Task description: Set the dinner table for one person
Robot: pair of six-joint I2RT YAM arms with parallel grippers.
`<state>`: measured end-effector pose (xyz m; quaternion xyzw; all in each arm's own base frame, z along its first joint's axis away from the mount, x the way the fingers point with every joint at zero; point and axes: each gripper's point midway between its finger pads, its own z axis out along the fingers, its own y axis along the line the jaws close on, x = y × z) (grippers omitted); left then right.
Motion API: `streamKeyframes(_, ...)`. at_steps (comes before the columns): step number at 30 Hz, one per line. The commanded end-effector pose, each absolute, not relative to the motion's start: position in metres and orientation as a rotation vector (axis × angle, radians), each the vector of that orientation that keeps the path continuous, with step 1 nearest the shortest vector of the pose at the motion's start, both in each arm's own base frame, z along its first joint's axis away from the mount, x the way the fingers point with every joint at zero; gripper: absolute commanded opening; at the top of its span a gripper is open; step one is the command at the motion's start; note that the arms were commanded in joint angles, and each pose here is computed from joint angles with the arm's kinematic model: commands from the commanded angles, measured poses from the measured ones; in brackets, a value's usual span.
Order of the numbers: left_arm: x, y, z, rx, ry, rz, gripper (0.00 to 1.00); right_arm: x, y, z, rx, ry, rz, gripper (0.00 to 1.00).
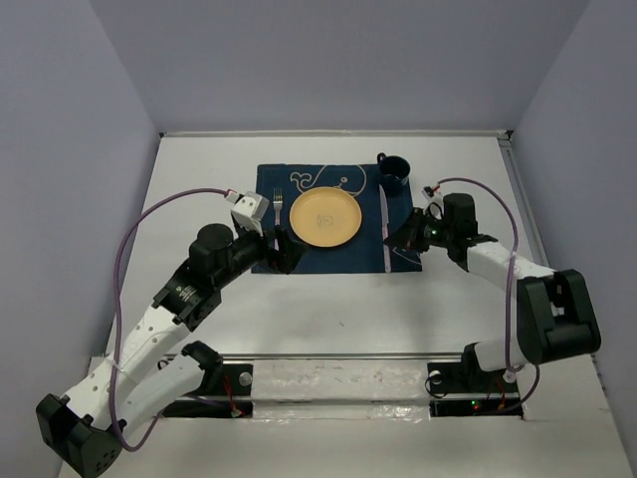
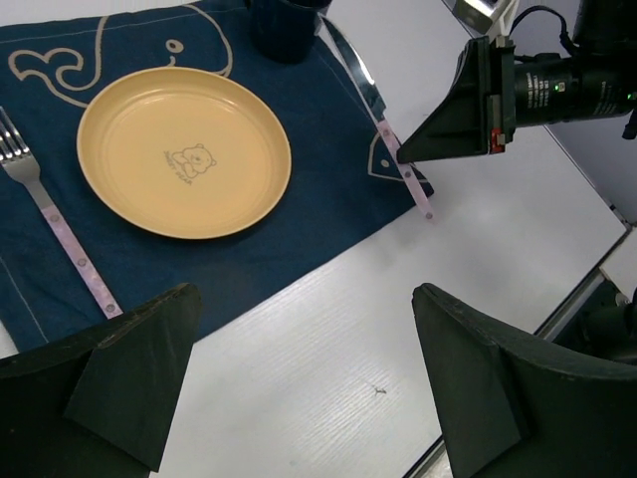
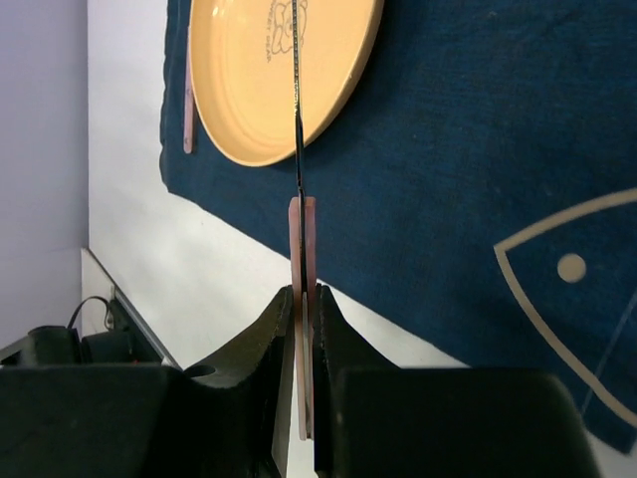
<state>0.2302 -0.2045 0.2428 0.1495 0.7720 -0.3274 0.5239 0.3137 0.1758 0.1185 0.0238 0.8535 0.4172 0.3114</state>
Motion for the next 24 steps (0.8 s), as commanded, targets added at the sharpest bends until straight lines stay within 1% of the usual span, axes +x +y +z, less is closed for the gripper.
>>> streamKeyframes(1, 0.242, -0.192, 0.265, 0.327, 1.766, -0.715, 0.99, 0.35, 0.193, 0.142, -0.015, 2.142, 1.153, 0.0)
streamKeyframes(4, 0.25, -0.184, 0.258, 0.303, 1.792, -0.654, 0.99, 0.373, 0.193, 0.13, 0.031, 2.171, 1.124, 0.0)
streamKeyframes(10, 0.254, -0.178, 0.253, 0.282, 1.804, -0.645, 0.99, 0.396, 0.196, 0.107, 0.137, 2.22, 1.102, 0.0)
streamKeyframes(16, 0.257, -0.175, 0.253, 0.277, 1.805, -0.641, 0.99, 0.404, 0.198, 0.092, 0.203, 2.246, 1.093, 0.0)
streamKeyframes(24, 0.258, -0.177, 0.25, 0.279, 1.812, -0.649, 0.99, 0.41, 0.203, 0.082, 0.194, 2.267, 1.092, 0.0)
